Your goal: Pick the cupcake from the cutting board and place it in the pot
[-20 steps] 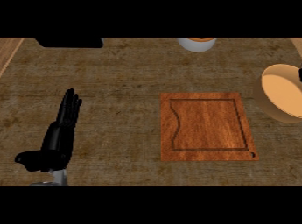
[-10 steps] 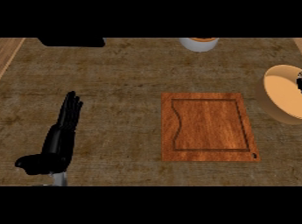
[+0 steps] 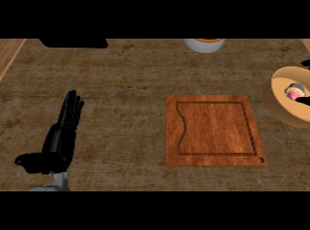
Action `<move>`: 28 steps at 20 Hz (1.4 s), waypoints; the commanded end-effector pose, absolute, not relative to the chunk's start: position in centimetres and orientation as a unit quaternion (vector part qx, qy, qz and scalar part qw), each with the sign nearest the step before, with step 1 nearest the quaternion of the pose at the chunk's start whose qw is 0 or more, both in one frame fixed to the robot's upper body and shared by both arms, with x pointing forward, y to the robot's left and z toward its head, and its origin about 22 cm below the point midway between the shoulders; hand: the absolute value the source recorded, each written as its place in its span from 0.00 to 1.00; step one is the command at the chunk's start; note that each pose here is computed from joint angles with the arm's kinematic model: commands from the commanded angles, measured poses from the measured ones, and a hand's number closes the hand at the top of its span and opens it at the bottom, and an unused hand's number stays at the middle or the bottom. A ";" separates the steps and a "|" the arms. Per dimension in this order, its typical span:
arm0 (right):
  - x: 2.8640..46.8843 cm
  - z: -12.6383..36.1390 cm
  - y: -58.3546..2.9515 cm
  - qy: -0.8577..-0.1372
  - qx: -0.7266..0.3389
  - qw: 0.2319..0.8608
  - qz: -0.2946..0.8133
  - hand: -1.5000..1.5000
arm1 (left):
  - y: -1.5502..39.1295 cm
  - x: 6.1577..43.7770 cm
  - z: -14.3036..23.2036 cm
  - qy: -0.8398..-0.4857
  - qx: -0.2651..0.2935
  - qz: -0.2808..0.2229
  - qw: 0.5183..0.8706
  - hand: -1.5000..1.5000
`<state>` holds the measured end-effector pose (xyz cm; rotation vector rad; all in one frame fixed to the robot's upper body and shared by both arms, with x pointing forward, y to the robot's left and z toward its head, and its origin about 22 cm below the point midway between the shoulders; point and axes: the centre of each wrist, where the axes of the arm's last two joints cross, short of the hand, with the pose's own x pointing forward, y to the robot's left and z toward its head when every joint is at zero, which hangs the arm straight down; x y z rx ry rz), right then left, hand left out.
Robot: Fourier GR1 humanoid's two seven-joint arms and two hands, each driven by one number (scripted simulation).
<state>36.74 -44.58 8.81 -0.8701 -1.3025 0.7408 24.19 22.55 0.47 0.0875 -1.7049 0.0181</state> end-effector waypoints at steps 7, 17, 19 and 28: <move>35.8 9.6 -47.8 -0.723 -0.255 0.639 0.056 0.00 | 23.3 23.9 0.9 -0.757 0.032 0.012 0.653 0.50; 31.5 11.9 -54.0 -0.738 -0.268 0.620 -0.008 0.00 | 21.4 24.7 -0.2 -0.757 0.034 0.012 0.652 0.50; 29.7 10.6 -55.1 -0.737 -0.264 0.622 -0.010 0.00 | 22.3 23.8 1.4 -0.757 0.040 0.011 0.653 0.50; 27.0 13.3 -58.1 -0.747 -0.275 0.605 -0.018 0.00 | 21.8 25.3 1.5 -0.758 0.028 0.000 0.651 0.50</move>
